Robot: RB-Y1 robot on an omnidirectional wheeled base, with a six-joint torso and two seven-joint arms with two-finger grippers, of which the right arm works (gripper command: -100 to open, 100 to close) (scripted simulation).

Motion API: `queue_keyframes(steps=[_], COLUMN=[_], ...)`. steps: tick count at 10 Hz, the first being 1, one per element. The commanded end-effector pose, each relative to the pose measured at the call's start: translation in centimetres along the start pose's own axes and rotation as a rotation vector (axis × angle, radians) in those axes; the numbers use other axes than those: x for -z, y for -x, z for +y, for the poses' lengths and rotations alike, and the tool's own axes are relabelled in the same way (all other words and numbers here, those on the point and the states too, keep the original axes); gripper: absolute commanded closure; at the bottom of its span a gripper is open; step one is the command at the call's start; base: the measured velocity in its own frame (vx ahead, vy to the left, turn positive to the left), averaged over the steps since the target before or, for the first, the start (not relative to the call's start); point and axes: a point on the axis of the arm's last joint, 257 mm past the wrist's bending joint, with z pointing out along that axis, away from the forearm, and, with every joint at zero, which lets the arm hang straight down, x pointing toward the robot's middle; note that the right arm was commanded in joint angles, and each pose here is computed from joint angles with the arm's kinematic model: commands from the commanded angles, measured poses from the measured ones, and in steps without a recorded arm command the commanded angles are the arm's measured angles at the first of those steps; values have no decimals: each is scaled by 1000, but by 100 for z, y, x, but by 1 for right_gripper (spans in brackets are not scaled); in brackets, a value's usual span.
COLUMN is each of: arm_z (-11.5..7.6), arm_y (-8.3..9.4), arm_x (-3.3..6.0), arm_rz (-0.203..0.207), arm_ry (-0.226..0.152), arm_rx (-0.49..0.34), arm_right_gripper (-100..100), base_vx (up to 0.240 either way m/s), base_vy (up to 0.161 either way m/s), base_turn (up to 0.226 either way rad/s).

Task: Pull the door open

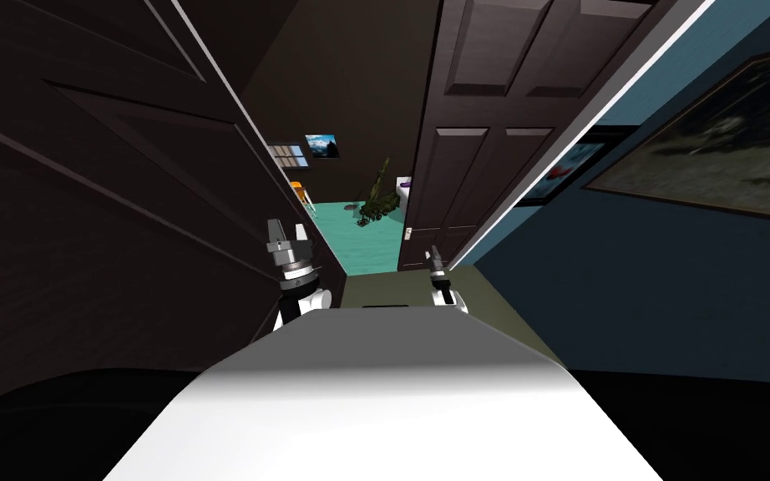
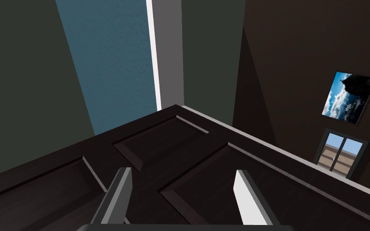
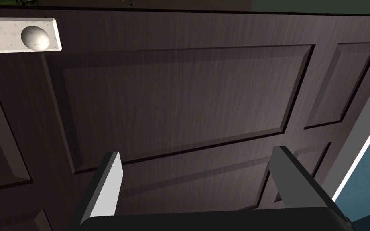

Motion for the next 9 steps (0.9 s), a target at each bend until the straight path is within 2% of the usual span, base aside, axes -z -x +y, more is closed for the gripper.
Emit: queue_keyframes(steps=[1, 9], arm_z=[-133, -620], arm_y=[8, -11], arm_x=[19, 131], arm_rz=[5, 20], arm_ry=[-28, -132], arm_rx=[-5, -25], arm_right_gripper=[-100, -100], base_vx=[104, 70], base_vy=[10, 8], base_turn=[-9, -5])
